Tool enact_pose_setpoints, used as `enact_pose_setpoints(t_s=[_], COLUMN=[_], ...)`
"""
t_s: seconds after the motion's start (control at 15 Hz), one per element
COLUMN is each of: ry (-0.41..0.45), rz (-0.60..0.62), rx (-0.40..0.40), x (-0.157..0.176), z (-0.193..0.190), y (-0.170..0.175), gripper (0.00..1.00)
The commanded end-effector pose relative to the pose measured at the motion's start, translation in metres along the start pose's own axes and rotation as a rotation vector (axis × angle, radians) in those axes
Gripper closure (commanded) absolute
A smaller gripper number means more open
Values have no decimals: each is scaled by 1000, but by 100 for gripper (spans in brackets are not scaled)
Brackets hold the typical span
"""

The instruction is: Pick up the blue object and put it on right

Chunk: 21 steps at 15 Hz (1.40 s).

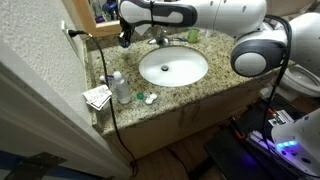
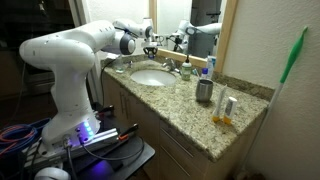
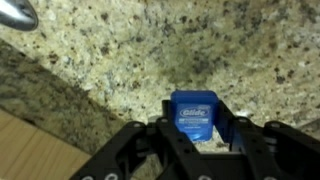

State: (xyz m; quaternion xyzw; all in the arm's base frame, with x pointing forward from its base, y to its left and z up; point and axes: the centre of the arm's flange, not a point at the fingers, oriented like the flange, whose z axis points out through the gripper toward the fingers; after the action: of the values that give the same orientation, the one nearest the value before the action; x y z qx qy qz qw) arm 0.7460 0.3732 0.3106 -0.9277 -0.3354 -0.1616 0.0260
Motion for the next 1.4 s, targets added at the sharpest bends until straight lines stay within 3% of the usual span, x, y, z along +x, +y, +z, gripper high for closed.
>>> enact_pose_setpoints(t_s=[0.0, 0.13, 0.2, 0.47, 0.53, 0.73, 0.87, 1.2, 1.33], ry=[31, 121, 80, 110, 85, 39, -8, -225, -233], rz=[29, 60, 42, 55, 88, 162, 176, 336, 424], rx=[-15, -19, -7, -4, -27, -19, -15, -103, -104], x=[-33, -27, 27, 36, 32, -8, -12, -38, -53], z=[-75, -102, -70, -93, -93, -143, -170, -234, -251], y=[-32, -48, -24, -37, -32, -41, -56, -93, -107], gripper=[81, 81, 56, 56, 81, 81, 81, 81, 81])
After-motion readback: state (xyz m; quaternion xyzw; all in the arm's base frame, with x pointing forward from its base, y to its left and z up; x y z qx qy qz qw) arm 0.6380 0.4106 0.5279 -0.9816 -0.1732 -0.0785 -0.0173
